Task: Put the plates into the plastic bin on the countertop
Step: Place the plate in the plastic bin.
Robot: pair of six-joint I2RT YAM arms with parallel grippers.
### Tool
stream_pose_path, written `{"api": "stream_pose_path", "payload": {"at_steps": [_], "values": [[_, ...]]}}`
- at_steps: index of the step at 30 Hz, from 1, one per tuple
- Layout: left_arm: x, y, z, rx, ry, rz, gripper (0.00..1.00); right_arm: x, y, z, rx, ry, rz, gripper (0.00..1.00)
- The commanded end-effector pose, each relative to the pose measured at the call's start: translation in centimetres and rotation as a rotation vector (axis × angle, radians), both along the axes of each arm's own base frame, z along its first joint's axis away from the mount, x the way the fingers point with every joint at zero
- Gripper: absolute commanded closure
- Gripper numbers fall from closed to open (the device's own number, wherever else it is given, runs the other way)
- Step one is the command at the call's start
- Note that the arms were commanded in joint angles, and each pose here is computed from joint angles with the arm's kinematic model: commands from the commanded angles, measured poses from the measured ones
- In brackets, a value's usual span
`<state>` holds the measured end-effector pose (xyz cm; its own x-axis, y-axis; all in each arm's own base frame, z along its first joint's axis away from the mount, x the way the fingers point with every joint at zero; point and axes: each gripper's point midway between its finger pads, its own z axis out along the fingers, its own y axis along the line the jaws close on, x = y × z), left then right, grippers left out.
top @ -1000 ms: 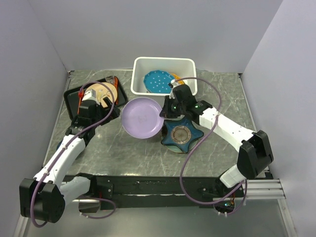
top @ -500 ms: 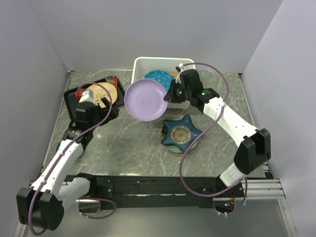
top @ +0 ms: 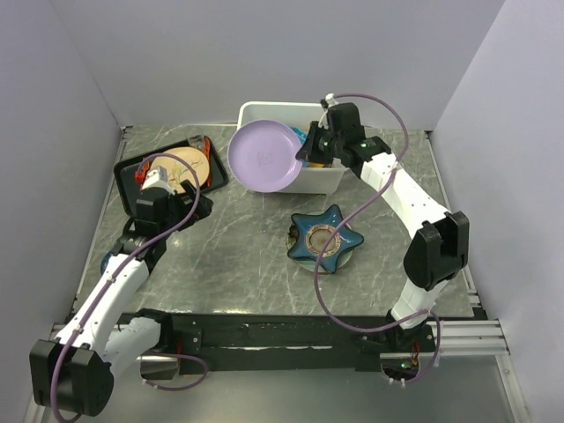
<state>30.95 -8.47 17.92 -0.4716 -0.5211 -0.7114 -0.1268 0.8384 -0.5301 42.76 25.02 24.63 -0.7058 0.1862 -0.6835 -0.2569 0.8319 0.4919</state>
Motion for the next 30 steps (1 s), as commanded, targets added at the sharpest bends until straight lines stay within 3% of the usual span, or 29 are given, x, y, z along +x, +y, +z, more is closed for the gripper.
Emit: {"api": "stream_pose_path", "payload": {"at_steps": [1, 23, 30], "values": [[0.6, -0.6, 0.7, -0.026, -0.032, -0.025, 0.01, 2.4, -0.7, 4.3, 0.062, -0.093, -0.029, 1.00], [1.2, -2.6, -0.5, -0.067, -0.032, -0.123, 0.01, 9.9, -4.1, 5.5, 0.079, -0.129, -0.171, 1.00], [0.5, -2.3, -1.0, -0.058, -0.016, -0.117, 0.01, 12.3, -4.1, 3.3, 0.068, -0.100, -0.191, 1.00]]}}
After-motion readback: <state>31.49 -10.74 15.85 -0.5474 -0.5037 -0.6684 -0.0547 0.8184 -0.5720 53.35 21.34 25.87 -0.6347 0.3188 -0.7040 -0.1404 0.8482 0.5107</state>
